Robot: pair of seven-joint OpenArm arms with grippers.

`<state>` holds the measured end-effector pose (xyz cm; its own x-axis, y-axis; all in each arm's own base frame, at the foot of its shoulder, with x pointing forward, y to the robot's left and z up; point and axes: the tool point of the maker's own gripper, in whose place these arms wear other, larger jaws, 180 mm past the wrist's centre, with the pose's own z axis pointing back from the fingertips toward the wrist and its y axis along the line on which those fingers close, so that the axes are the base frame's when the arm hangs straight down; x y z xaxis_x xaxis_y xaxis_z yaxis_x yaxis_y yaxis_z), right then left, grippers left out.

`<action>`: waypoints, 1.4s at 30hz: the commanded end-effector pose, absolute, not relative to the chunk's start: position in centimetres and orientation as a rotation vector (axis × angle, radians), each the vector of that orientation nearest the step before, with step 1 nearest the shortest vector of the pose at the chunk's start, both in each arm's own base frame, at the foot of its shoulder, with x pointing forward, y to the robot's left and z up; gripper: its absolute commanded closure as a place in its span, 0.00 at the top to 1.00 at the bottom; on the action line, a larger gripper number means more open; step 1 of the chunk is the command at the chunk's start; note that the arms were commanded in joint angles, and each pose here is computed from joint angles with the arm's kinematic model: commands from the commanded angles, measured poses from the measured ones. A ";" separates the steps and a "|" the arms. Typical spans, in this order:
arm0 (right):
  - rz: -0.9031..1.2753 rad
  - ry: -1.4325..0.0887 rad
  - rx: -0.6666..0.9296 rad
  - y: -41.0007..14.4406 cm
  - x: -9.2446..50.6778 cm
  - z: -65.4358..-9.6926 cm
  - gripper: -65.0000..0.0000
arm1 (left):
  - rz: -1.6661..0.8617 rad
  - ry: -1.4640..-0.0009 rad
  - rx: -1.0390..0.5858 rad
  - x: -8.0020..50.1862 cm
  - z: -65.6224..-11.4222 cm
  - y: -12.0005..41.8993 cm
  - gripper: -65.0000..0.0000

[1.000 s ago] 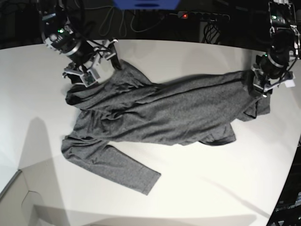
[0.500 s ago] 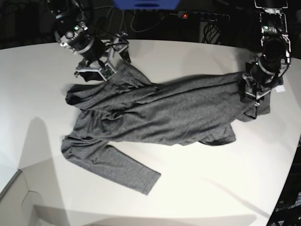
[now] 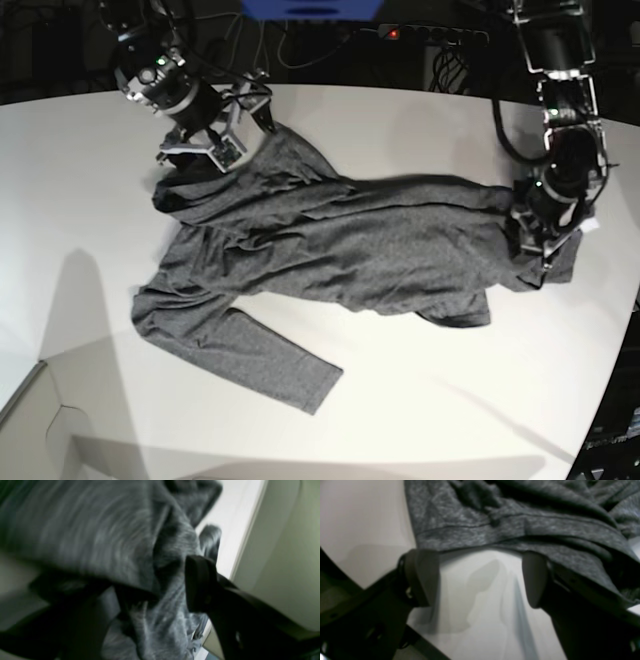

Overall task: Layout the t-shirt on the table in an organized manner, then fold the t-shirt properly
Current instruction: 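Pull the held edges apart with both grippers to straighten the shirt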

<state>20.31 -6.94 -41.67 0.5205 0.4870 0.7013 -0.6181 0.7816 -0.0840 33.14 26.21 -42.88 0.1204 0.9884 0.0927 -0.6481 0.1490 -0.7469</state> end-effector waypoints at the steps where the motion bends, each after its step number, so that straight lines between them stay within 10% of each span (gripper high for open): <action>1: 0.671 -0.816 0.189 -6.9 20.9 -40.8 0.81 | 1.318 -0.621 -0.586 32.3 -44.2 25.5 0.48; 5: 0.672 -0.816 0.188 -6.9 20.9 -40.8 0.81 | 1.315 -0.581 -0.525 31.9 -46.3 24.4 0.45; 12: 0.673 -0.814 0.188 -6.9 20.9 -40.8 0.81 | 1.344 -0.522 -0.460 31.1 -48.7 25.2 0.00; 29: 0.644 -0.833 0.208 -5.9 21.2 -40.5 0.81 | 1.075 -0.904 -0.715 34.6 -32.5 22.6 0.00; 42: 0.711 -0.841 0.288 -2.2 20.4 -40.1 0.81 | 1.125 -0.887 -0.672 33.9 -33.9 24.6 0.00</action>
